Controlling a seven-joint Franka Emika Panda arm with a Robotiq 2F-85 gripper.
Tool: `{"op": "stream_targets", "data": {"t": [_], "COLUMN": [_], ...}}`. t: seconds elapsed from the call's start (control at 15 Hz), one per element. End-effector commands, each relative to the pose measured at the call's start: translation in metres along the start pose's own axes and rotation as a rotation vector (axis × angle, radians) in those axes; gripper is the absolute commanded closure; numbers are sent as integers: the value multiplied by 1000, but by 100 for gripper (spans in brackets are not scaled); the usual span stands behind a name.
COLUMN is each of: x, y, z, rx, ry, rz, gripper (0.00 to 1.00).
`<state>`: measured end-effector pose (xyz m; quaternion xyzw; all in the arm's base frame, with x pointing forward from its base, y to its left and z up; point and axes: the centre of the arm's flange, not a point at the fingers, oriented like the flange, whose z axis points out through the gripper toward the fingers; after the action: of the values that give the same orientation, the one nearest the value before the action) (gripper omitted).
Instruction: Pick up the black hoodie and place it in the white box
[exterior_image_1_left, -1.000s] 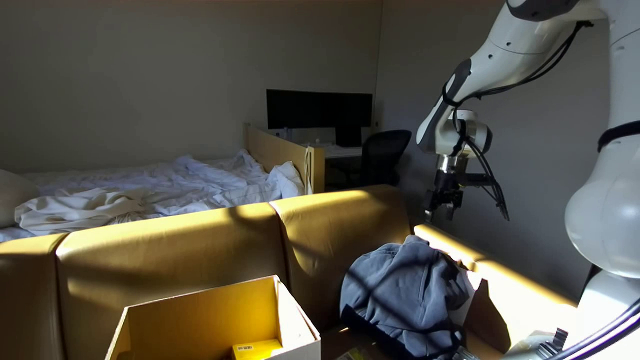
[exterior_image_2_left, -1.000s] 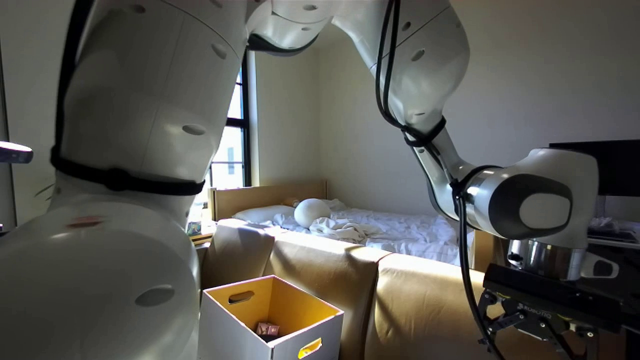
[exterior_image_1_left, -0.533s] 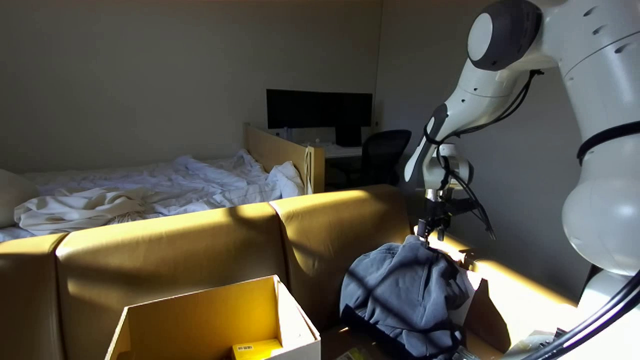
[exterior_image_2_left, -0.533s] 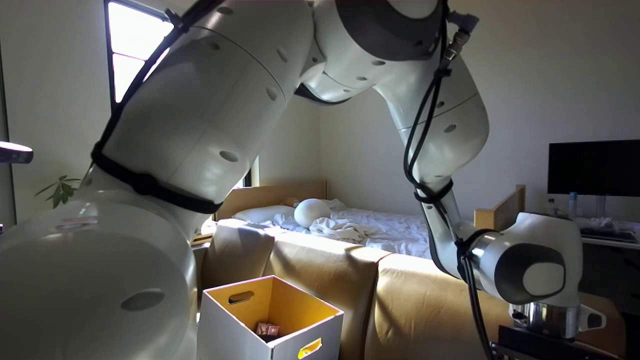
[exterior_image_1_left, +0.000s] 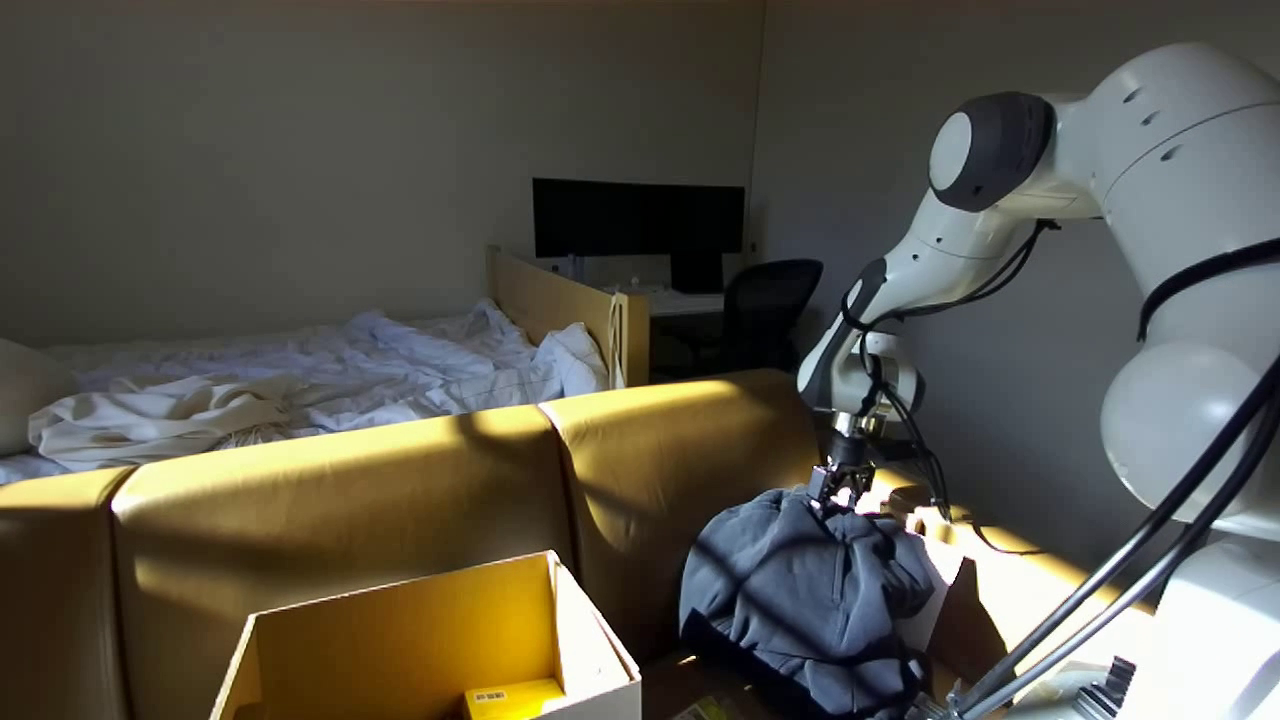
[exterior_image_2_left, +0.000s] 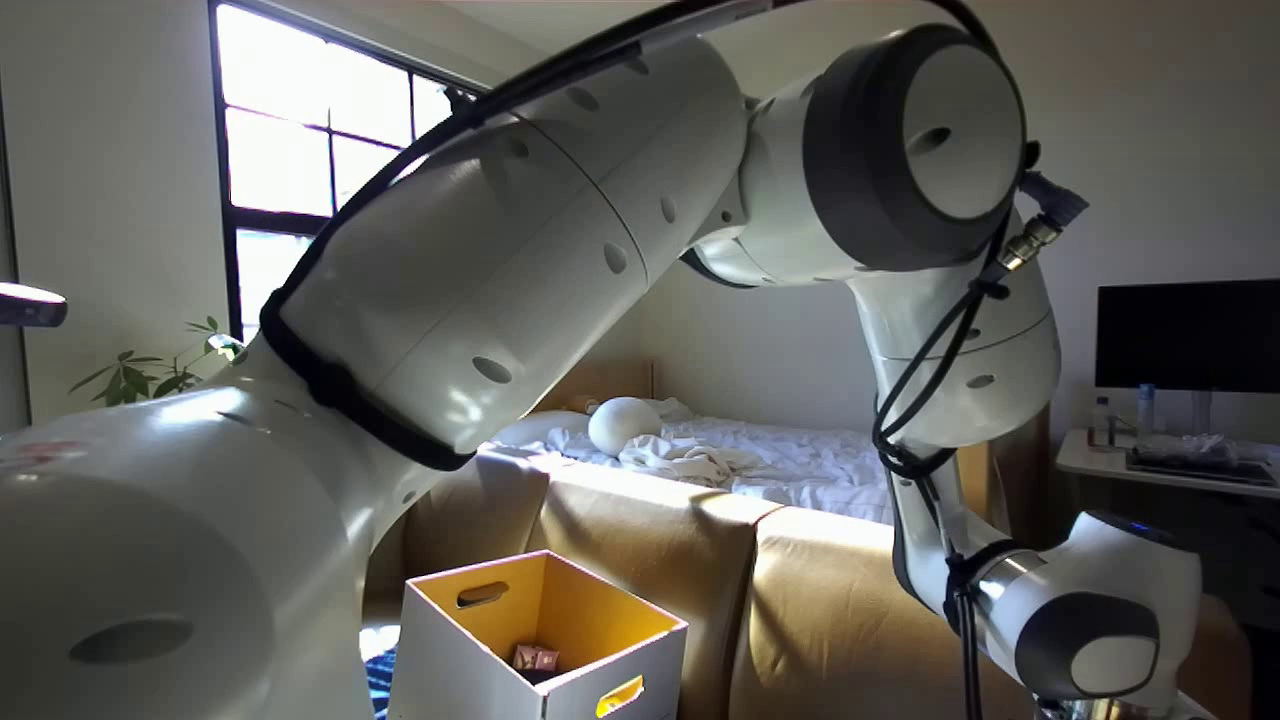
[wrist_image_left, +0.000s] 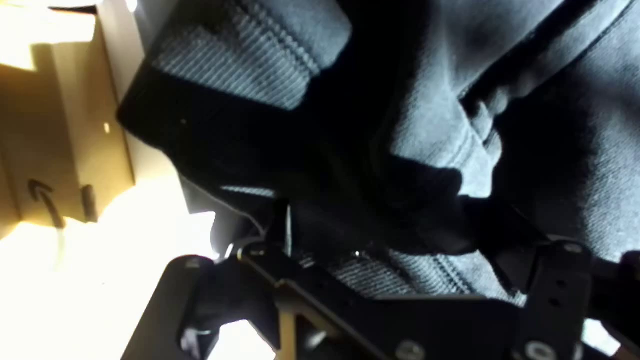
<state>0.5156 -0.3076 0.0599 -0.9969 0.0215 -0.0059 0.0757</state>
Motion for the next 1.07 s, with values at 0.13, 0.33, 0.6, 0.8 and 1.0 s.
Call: {"op": "stream_targets", "data": {"t": [0.13, 0.33, 0.6, 0.8, 1.0], "x": [-5, -9, -6, 5, 22], "y": [13, 5, -24, -62, -111], "z": [25, 29, 24, 7, -35], "rx": [256, 335, 369, 379, 338], "ry": [-52, -74, -118, -148, -163], "rz": [17, 38, 61, -2, -108], "gripper": [47, 66, 92, 94, 91]}}
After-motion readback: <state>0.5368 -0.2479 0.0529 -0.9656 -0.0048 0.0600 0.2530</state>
